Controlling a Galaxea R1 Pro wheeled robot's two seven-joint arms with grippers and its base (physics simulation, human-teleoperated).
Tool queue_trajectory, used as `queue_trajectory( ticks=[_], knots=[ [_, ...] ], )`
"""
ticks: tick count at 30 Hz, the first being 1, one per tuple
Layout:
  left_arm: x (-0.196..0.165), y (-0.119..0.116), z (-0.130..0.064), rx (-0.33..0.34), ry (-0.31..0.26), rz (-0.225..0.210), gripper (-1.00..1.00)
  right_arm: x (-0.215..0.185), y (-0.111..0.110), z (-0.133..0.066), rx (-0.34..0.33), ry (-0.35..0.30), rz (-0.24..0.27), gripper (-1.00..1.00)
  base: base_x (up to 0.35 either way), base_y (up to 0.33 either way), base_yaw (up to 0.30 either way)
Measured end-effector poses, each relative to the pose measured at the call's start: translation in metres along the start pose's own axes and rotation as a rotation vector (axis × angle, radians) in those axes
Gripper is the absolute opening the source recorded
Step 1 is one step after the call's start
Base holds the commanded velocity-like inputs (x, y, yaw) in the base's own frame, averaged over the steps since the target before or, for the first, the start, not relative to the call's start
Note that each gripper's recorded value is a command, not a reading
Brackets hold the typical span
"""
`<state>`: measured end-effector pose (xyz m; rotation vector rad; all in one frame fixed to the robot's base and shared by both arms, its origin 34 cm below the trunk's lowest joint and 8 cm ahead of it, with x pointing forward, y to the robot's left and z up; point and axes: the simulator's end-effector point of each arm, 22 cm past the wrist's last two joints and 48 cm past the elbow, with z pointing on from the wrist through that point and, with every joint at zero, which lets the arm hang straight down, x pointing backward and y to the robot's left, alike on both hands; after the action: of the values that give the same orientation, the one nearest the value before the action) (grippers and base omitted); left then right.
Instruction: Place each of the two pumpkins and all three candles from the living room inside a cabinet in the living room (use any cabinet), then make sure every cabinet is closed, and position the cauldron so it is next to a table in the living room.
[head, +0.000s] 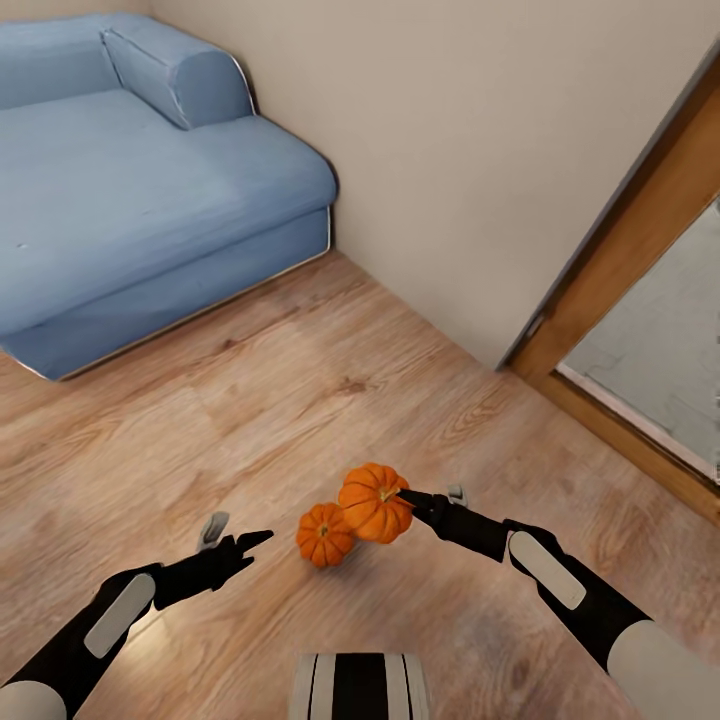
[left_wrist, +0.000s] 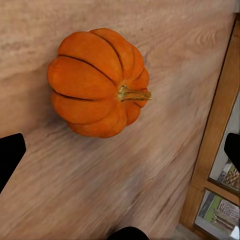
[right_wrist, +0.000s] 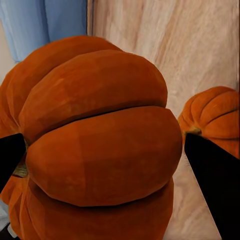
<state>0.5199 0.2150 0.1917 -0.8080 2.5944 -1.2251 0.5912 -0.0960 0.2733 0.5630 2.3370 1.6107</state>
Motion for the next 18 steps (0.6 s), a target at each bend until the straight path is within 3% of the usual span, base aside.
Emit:
queue_trajectory(
  ticks=[8,18],
  knots=[
    [0.004,0.013,0.003,-0.016,0.011,-0.014,1.0,0.005,-0.014,0.002,0.011,0.007,0.021,-1.0,0.0,0.0,-0.22],
    [0.012,0.03,0.01,-0.034,0.03,-0.038,1.0,0.012,-0.034,0.006,0.028,0.018,0.054,-1.0,0.0,0.0,-0.091]
  ],
)
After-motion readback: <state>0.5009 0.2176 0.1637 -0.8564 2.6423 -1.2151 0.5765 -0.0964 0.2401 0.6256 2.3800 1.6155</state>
